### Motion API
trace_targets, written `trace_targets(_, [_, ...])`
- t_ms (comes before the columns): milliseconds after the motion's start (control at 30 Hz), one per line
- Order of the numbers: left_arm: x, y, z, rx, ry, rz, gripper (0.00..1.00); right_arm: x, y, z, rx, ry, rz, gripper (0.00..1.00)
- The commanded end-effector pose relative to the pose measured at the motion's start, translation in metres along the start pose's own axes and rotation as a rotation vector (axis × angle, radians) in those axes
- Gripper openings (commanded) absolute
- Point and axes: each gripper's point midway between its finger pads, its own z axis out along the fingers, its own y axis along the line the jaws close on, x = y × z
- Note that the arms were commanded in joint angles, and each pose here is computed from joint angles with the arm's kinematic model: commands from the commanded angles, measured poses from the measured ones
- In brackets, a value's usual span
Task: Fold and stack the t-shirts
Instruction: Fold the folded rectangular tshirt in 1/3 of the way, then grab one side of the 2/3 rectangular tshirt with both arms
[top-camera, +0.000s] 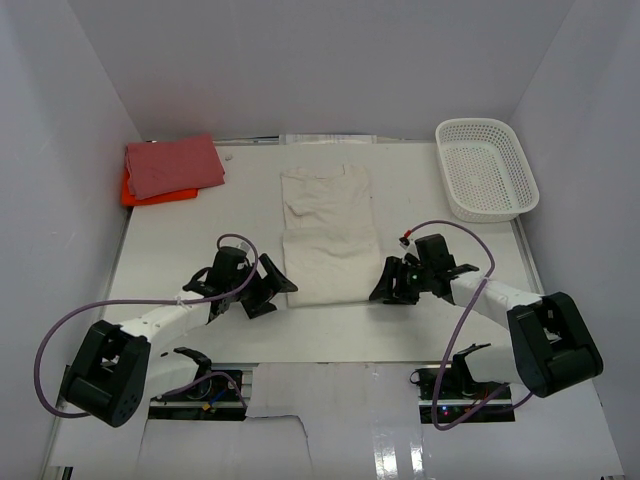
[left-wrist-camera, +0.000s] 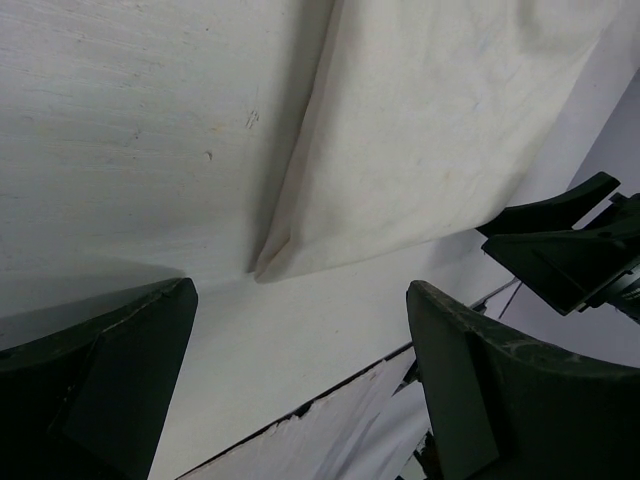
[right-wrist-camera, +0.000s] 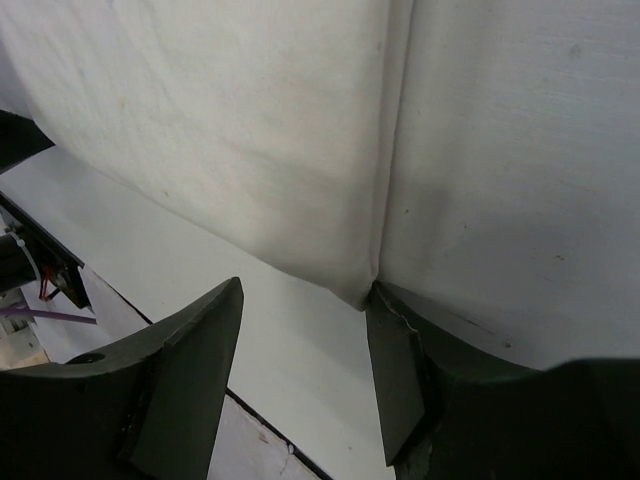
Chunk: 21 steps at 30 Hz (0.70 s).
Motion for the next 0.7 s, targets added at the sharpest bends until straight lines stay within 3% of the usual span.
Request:
trace_targets(0, [0.004,0.012,0.006,-0.027,-0.008,-0.052,0.98,-0.009,-0.011,0.006,0.055,-0.045,0.000,0.59])
trace_targets(167, [0.006,0.014,0.010,-0.035,0.001,-0.065,0.98,-0.017,-0.017,0.011,0.086,-0.067,0.003,0.55])
trace_targets(267, [0.009,0.014,0.011,-0.040,0.009,-0.065,0.98,-0.019,-0.017,0.010,0.091,-0.077,-0.002,0.44])
trace_targets(433, [0.015,0.015,0.014,-0.050,0.020,-0.071,0.98,-0.020,-0.019,0.008,0.102,-0.086,-0.005,0.38])
trace_targets(467, [0.017,0.016,0.015,-0.053,0.023,-0.070,0.98,-0.021,-0.019,0.008,0.105,-0.090,-0.008,0.35])
trace_targets(567, [0.024,0.018,0.017,-0.070,0.035,-0.076,0.97,-0.022,-0.019,0.009,0.105,-0.087,-0.011,0.08])
trace_targets(667, [0.033,0.024,0.019,-0.096,0.043,-0.090,0.96,-0.022,-0.016,0.009,0.090,-0.082,-0.013,0.08])
